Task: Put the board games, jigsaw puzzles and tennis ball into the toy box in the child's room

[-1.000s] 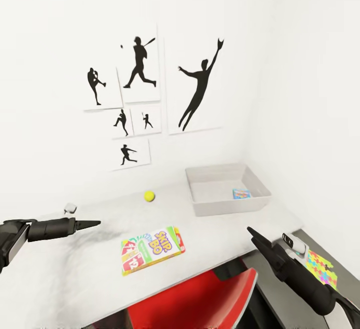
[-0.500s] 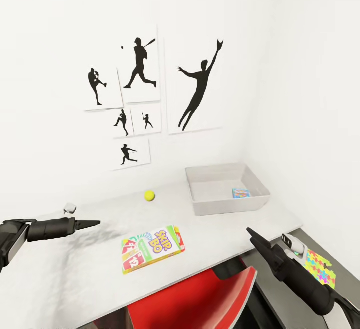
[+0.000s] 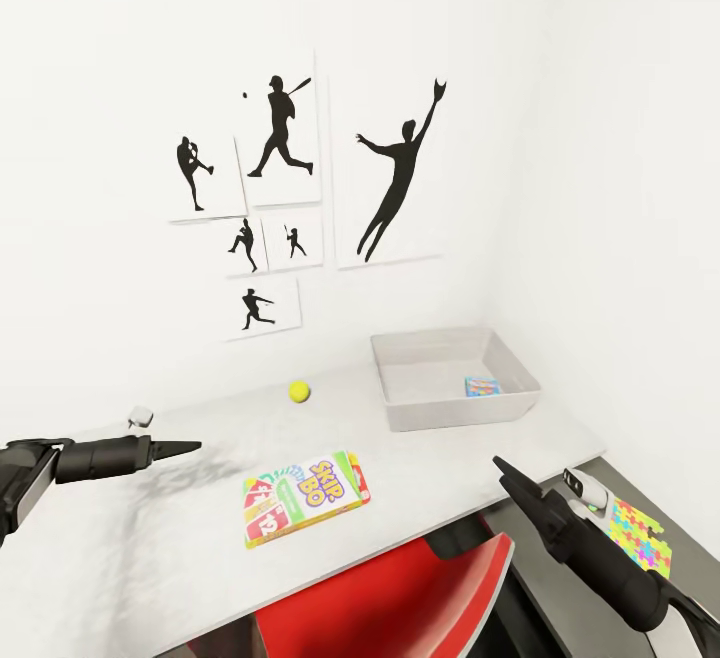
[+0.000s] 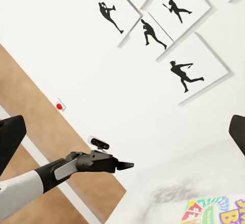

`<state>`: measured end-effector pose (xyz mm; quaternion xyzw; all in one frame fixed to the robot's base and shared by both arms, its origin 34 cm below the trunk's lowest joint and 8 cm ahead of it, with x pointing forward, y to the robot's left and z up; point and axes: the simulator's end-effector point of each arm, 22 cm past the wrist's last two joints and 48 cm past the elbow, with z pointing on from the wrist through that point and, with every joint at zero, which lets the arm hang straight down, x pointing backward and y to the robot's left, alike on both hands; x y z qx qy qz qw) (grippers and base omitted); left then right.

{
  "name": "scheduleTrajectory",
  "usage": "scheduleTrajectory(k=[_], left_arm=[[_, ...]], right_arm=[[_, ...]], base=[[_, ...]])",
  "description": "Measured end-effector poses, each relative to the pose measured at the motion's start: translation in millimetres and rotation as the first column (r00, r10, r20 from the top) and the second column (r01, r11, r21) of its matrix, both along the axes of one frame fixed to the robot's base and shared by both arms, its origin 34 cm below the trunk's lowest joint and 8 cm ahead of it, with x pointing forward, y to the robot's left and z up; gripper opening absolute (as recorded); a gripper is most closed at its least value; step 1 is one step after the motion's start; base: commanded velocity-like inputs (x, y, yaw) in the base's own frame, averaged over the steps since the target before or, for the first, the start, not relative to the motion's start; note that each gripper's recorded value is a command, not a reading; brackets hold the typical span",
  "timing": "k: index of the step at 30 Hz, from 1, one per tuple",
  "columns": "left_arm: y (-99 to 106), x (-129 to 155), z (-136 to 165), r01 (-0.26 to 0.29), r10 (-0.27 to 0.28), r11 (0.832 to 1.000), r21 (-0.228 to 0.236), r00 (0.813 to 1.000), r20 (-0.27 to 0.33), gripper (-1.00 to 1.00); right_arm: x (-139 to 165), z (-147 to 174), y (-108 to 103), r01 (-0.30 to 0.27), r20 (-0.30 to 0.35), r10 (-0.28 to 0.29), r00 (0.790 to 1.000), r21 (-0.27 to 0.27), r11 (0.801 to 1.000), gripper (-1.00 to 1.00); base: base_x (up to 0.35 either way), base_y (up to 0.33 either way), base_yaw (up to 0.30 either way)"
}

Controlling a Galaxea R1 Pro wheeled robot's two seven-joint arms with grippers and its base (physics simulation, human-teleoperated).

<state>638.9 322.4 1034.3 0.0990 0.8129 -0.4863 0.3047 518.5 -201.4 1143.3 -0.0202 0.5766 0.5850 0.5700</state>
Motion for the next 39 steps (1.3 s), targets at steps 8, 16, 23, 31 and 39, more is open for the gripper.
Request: scheduleTrajectory(k=[8,16,23,31,39], left_arm=[[0.2,-0.2,0.3,0.0,0.0,1.0,-0.001,1.0,0.0,1.0],[0.6,0.1,1.4,-0.001,0.001,1.0,-0.002,1.0,0.002,1.0],[0.5,0.0,4.8,0.0,0.0,1.0,-0.002,1.0,0.009,1.0],[0.6,-0.8,10.2,0.0,0.001,1.0,-0.002,1.0,0.019,1.0],[0.7,-1.0,16.1,0.0,0.001,1.0,-0.003,1.0,0.03,1.0]], right_arm=[[0.0,0.2,0.1,0.0,0.0,0.0,1.0,0.0,1.0,1.0],[-0.1,0.7,0.4,0.0,0.002,0.0,1.0,0.001,1.0,1.0],[-1.0,3.4,0.4,0.0,0.009,0.0,1.0,0.001,1.0,1.0],[-2.9,7.8,0.4,0.0,0.02,0.0,1.0,0.002,1.0,1.0],[-4.3,11.7,0.3,-0.001,0.03,0.001,1.0,0.0,1.0,1.0]], base=[[0.0,0.0,0.0],[-0.065,0.0,-0.018],[-0.174,0.004,-0.134],[-0.076,0.042,-0.19],[-0.084,0.212,-0.192]])
